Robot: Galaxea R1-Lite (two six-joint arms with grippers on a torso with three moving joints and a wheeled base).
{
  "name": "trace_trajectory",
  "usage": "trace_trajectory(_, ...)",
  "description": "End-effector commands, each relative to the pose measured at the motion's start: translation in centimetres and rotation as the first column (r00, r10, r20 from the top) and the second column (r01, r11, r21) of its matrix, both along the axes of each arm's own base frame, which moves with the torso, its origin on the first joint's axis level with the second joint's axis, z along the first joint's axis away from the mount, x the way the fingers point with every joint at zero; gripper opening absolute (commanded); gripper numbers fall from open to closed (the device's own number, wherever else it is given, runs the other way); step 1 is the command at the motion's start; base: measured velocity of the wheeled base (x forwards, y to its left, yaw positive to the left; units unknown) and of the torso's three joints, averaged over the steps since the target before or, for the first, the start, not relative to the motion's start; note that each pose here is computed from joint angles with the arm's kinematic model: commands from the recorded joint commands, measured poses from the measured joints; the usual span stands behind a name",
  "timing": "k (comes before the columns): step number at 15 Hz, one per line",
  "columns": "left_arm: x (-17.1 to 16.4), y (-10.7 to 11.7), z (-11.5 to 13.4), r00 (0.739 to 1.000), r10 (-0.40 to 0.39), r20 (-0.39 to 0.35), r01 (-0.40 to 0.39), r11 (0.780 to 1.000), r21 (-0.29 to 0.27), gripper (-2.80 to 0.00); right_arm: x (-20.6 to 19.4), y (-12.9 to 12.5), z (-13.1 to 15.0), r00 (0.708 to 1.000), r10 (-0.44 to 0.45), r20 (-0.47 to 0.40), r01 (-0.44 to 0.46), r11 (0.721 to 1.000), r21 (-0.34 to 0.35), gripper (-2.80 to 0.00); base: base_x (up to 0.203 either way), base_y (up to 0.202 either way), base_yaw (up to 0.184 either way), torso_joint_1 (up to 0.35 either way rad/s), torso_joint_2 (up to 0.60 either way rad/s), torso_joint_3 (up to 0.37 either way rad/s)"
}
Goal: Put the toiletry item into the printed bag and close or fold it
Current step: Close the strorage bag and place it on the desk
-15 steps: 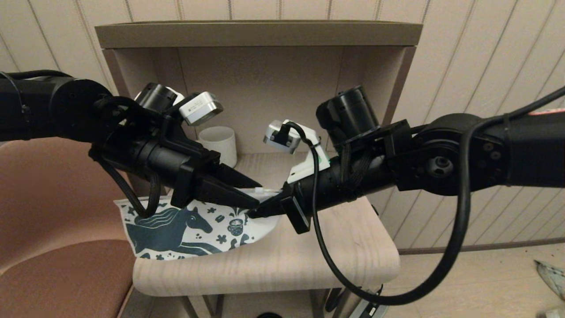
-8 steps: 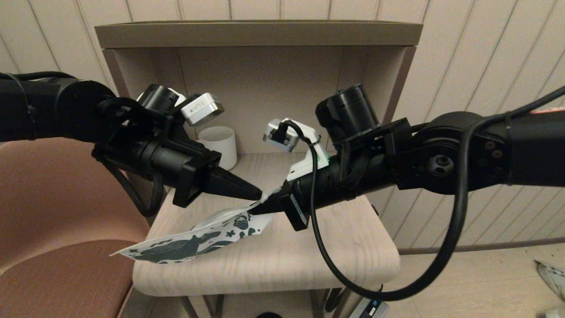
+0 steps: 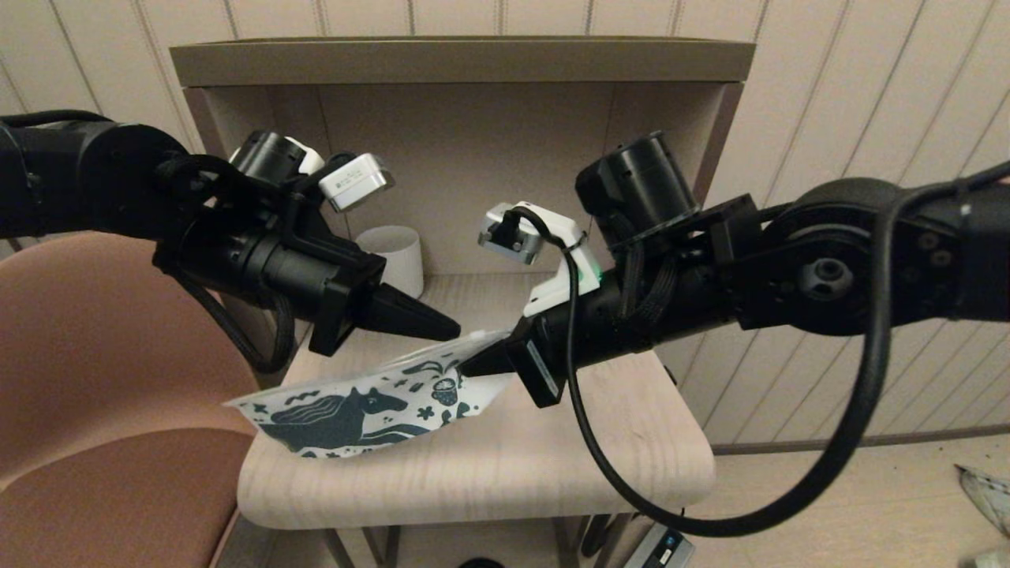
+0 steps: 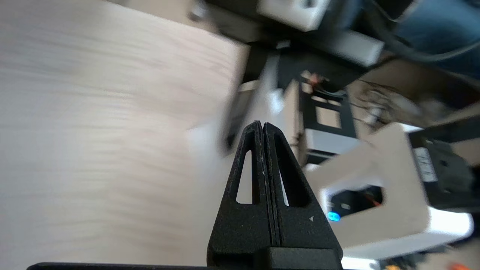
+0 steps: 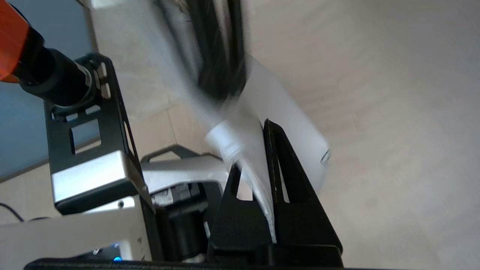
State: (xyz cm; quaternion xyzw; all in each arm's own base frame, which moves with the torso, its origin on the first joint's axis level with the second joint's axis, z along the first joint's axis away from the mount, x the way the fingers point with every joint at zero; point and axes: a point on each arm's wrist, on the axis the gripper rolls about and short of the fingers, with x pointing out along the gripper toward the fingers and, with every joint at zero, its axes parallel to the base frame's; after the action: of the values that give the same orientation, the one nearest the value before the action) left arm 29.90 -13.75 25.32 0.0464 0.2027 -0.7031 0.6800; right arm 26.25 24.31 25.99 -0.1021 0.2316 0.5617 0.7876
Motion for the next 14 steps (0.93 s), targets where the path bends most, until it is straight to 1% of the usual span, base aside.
trace_trajectory(1,0.3,0.3,1.2,0.999,0.013,0.050,-0.013,1.000,-0.012,-2.80,-0.6,-0.6,1.2,1.000,-0.003,-0.024,0.002,1.000,-0.026,-2.80,0.000,0.000,0.000,0.000,0.00,0.000)
trace_trajectory(2,0.4,0.2,1.5,0.996,0.041,0.078,-0.042,0.999,0.013,-2.80,-0.8,-0.9,1.6,0.999,-0.007,-0.041,0.005,0.999,-0.046,-2.80,0.000,0.000,0.000,0.000,0.00,0.000)
trace_trajectory(3,0.7,0.0,1.9,0.992,0.069,0.109,-0.074,0.996,0.040,-2.80,-0.8,-1.2,1.9,0.999,-0.008,-0.038,0.006,0.998,-0.056,-2.80,0.000,0.000,0.000,0.000,0.00,0.000)
trace_trajectory(5,1.1,-0.4,2.1,0.991,0.073,0.115,-0.078,0.996,0.045,-2.80,-0.7,-1.2,1.7,0.999,-0.005,-0.033,0.003,0.998,-0.065,-2.80,0.000,0.000,0.000,0.000,0.00,0.000)
trace_trajectory(7,1.0,-0.6,2.1,0.991,0.068,0.115,-0.074,0.996,0.047,-2.80,-0.7,-1.1,1.2,0.999,0.000,-0.051,-0.004,0.997,-0.077,-2.80,0.000,0.000,0.000,0.000,0.00,0.000)
trace_trajectory(9,1.0,-0.6,1.7,0.993,0.063,0.100,-0.068,0.996,0.049,-2.80,-0.8,-0.8,0.8,0.998,0.016,-0.060,-0.020,0.997,-0.077,-2.80,0.000,0.000,0.000,0.000,0.00,0.000)
trace_trajectory(12,1.3,-0.8,0.7,0.999,0.025,0.041,-0.026,0.999,0.029,-2.80,-0.4,-0.3,0.1,0.994,0.055,-0.094,-0.060,0.997,-0.057,-2.80,0.000,0.000,0.000,0.000,0.00,0.000)
trace_trajectory(14,1.2,-0.8,0.5,1.000,0.016,0.025,-0.016,1.000,0.022,-2.80,-0.3,-0.1,0.0,0.993,0.062,-0.099,-0.067,0.997,-0.046,-2.80,0.000,0.000,0.000,0.000,0.00,0.000)
